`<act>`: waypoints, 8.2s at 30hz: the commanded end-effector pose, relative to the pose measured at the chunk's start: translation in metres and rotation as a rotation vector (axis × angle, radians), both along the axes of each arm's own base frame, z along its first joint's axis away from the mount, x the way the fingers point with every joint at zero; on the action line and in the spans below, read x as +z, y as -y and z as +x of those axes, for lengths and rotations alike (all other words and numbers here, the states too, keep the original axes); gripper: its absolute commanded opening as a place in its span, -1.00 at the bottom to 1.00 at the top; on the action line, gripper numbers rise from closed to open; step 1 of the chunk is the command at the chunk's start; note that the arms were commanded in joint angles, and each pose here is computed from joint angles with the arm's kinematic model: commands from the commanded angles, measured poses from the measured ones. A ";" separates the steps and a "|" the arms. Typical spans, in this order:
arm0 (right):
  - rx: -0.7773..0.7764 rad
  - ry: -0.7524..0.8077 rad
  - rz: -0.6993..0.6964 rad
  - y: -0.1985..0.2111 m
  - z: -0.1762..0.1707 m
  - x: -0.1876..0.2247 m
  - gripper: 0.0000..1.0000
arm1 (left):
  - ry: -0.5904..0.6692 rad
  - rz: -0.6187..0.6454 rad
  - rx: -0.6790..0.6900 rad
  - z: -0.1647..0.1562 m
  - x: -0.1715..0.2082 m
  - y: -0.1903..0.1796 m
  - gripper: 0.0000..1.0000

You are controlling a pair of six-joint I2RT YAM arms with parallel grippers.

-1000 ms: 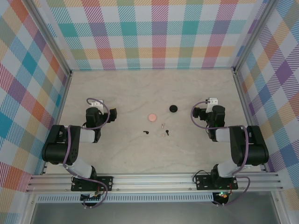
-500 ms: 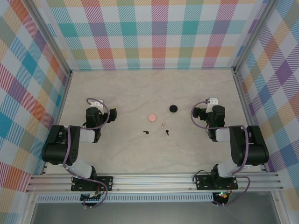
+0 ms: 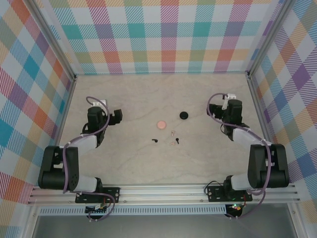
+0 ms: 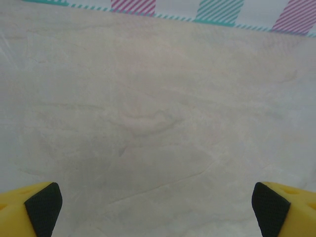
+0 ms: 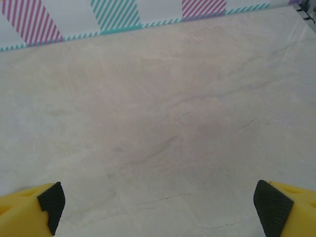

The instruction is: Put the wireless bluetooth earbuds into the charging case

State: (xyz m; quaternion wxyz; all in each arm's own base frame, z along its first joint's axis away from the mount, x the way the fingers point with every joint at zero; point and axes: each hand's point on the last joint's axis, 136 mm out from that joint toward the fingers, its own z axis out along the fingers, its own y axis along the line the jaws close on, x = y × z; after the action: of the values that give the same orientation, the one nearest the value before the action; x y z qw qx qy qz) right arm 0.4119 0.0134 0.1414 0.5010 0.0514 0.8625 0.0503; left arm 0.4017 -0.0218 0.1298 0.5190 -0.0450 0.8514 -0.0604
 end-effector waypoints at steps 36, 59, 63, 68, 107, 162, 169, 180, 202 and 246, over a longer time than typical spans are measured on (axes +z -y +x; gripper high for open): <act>0.502 -0.827 0.551 -0.266 -0.058 -0.064 -0.41 | -0.705 -0.475 -0.494 -0.022 -0.063 0.211 0.25; 0.482 -0.926 0.583 -0.288 -0.053 -0.098 -0.48 | -0.795 -0.538 -0.584 -0.026 -0.084 0.249 0.06; 0.489 -0.934 0.583 -0.291 -0.053 -0.101 -0.49 | -0.805 -0.542 -0.597 -0.029 -0.086 0.252 0.04; 0.492 -0.945 0.578 -0.294 -0.054 -0.105 -0.51 | -0.808 -0.567 -0.602 -0.029 -0.088 0.255 0.00; 0.458 -0.983 0.582 -0.295 -0.056 -0.124 -0.56 | -0.866 -0.717 -0.578 -0.036 -0.102 0.270 -0.32; 0.859 -0.437 0.574 -0.241 -0.057 0.054 0.05 | -0.510 -0.594 -0.912 -0.021 0.075 0.278 -0.64; 1.097 -0.184 0.544 -0.250 -0.076 0.113 0.24 | -0.382 -0.551 -1.074 -0.043 0.136 0.278 -0.68; 1.281 -0.167 0.596 -0.274 -0.090 0.137 0.18 | -0.281 -0.562 -1.221 -0.068 0.179 0.283 -0.72; 1.313 -0.185 0.606 -0.295 -0.091 0.138 -0.48 | -0.282 -0.549 -1.246 -0.077 0.182 0.289 -0.73; 1.249 -0.078 0.674 -0.274 -0.095 0.174 -0.74 | -0.157 -0.680 -1.110 -0.070 0.198 0.287 -0.08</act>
State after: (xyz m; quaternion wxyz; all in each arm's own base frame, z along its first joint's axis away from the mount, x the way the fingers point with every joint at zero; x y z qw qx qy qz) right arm 0.3267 0.2860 0.2976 0.2922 -0.2771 0.7080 0.5801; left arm 0.3411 -0.2981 0.3175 0.3057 0.2123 0.7357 -0.5659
